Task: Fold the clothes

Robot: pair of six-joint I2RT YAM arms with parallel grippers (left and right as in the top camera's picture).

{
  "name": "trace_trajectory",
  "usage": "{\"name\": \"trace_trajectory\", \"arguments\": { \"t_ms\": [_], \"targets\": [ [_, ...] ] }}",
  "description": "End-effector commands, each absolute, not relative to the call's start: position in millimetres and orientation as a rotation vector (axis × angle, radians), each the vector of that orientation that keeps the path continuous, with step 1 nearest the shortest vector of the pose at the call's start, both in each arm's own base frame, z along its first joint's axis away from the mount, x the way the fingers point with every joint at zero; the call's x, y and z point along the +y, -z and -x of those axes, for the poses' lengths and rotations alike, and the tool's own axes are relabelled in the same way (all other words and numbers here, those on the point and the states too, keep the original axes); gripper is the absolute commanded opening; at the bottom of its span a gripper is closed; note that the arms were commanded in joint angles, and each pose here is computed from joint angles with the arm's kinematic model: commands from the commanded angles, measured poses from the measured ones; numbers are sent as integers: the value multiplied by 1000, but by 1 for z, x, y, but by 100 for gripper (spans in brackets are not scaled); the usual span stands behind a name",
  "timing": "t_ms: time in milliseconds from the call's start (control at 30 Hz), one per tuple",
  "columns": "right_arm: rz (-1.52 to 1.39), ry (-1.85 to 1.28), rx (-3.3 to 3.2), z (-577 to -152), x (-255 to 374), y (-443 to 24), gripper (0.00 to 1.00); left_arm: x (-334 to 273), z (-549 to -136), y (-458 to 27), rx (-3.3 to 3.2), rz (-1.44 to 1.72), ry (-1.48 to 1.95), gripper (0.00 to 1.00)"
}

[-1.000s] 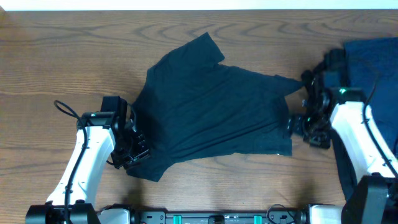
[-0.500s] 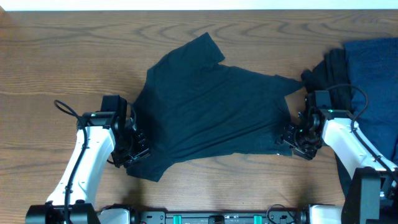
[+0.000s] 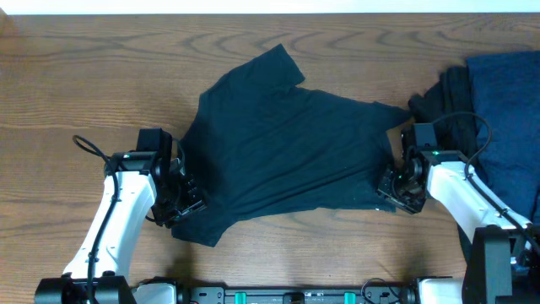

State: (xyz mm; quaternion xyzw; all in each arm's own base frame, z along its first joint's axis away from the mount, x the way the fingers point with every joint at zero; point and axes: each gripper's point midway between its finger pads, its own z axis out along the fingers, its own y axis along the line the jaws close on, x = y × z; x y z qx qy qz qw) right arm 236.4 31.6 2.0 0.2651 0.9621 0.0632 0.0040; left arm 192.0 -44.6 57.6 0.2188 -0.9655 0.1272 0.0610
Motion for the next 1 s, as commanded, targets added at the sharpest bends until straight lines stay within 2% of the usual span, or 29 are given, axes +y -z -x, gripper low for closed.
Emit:
{"name": "trace_trajectory", "arguments": {
  "t_ms": [0,300,400,633,800,967],
  "targets": [
    [-847,-151,3030,-228,30,6,53,-43,-191,-57,-2929,-647,-371,51],
    [-854,-140,3052,-215,29,17,54,-34,-191,-54,-2939,-690,-291,51],
    [-855,-140,3053,-211,29,22,55,-22,-190,-49,-2948,-747,-185,65],
    [-838,-166,3052,-211,31,24,63,-21,-202,-45,-2991,-779,-198,69],
    [-766,-173,3070,-213,32,21,73,-33,-219,-51,-3060,-673,-339,64],
    [-713,-176,3073,-231,32,-3,79,-38,-254,-82,-3170,-637,-419,57]
  ]
}}
